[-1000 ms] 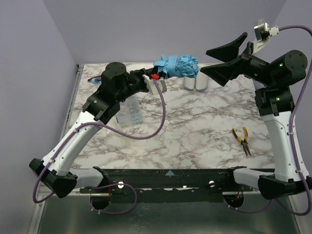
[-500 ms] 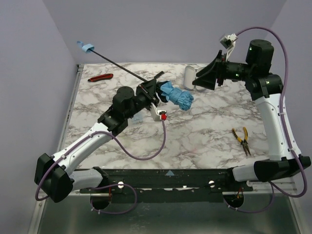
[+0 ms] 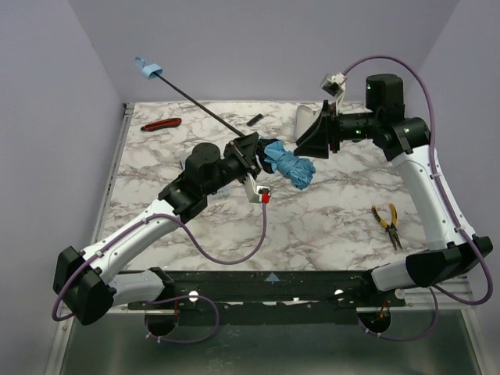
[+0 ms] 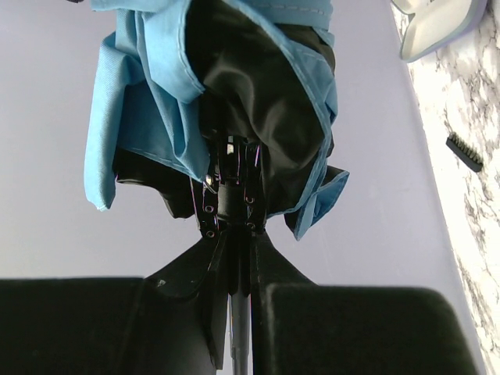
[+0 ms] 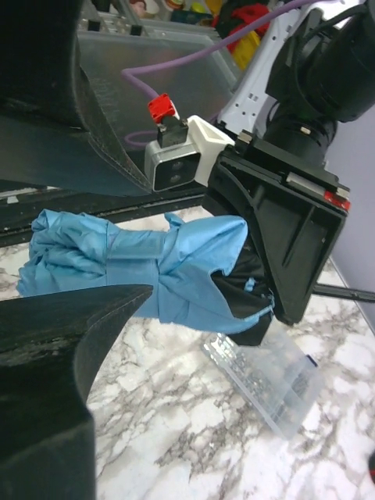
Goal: Open the umbrella
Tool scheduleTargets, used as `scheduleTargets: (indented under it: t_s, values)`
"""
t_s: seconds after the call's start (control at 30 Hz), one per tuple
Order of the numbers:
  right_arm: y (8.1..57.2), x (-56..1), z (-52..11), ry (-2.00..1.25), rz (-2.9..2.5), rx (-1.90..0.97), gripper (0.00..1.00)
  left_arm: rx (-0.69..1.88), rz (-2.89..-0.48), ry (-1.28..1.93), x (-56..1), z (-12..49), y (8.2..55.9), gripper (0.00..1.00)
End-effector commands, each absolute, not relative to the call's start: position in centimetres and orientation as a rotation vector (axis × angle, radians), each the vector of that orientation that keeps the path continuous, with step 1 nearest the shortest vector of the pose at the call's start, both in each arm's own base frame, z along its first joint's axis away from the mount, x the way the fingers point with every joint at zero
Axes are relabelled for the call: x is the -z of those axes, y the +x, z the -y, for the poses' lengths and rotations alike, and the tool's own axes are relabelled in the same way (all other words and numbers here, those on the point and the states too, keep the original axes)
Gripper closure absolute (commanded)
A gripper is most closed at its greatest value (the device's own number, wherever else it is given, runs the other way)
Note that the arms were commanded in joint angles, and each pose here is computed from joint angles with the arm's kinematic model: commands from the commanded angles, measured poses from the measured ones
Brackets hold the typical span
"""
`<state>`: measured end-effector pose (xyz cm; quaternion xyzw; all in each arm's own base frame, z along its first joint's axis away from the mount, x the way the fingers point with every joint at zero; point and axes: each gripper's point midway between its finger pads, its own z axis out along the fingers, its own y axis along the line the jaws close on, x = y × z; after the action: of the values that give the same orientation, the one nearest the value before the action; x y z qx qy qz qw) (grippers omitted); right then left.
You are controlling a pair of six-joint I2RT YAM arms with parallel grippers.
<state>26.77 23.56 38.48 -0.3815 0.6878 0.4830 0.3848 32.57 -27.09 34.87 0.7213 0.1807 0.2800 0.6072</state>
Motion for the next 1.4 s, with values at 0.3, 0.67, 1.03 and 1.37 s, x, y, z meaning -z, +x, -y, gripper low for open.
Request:
scheduleTargets:
  t_s: [0.3,0.67,1.03,1.37]
  values:
    - [25.8,-34.6,-25.0,-1.059,-1.836,-1.185,0.55,-0.633,-0.386,1.575,-38.9,27.8,31.7,1.0]
    - [24.2,-34.8,-25.3,-1.157,-1.776,-1.151,0.74,-0.604,-0.452,1.583,-38.2,27.7,32.3,1.0]
    - [22.9,-36.3,-25.4,-1.218,-1.679,-1.134,0.87,-0.584,-0.515,1.601,-37.0,27.6,32.9,1.0]
    - [24.2,-32.9,-24.7,-1.197,-1.819,-1.03,0.81,-0.568,-0.526,1.582,-37.5,27.7,32.9,1.0]
